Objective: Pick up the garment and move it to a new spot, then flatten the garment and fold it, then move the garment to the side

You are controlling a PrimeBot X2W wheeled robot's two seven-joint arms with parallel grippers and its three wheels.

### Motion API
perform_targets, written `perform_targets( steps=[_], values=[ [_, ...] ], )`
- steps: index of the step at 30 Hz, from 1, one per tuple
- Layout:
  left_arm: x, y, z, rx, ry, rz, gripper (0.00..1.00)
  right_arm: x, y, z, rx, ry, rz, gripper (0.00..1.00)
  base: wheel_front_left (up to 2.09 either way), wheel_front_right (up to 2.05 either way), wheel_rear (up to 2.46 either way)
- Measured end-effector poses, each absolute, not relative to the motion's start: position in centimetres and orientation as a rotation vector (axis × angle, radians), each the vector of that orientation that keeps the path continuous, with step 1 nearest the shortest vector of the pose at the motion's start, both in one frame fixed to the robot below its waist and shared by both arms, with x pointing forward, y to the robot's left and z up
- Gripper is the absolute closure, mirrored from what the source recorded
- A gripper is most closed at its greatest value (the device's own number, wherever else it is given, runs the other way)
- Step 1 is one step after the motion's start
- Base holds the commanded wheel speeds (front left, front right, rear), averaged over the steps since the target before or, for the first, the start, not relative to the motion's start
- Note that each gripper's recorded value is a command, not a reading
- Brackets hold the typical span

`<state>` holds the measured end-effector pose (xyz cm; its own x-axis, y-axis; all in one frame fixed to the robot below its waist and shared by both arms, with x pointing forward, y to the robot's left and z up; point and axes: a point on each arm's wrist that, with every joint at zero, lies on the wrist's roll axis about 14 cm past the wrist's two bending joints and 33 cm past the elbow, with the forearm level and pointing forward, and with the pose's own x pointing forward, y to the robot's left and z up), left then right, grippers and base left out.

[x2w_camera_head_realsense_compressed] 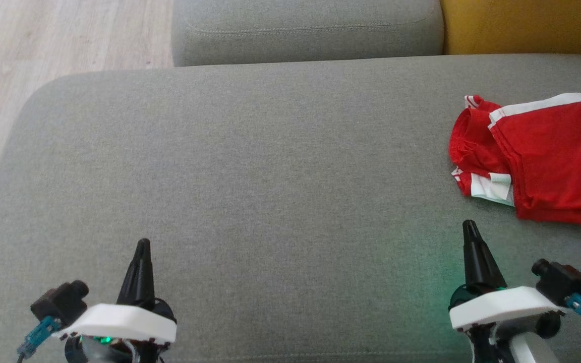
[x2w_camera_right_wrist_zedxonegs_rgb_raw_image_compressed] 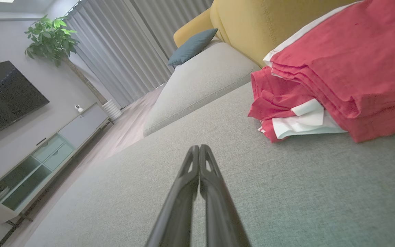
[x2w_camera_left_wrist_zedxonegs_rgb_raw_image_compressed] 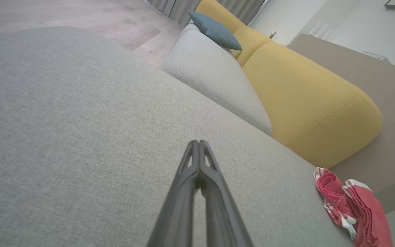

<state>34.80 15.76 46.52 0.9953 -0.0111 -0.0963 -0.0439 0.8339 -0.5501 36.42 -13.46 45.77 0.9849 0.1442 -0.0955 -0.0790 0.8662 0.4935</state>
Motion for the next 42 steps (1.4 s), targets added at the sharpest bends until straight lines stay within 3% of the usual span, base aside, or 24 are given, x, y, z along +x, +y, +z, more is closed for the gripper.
perform_targets(
  steps=[42],
  values=[
    [35.8,17.2,46.0,-1.011,0.144,0.075,1.0,37.0,-16.9,46.0,0.969,0.14,-0.03,1.0,0.0,0.0,0.0]
  ],
)
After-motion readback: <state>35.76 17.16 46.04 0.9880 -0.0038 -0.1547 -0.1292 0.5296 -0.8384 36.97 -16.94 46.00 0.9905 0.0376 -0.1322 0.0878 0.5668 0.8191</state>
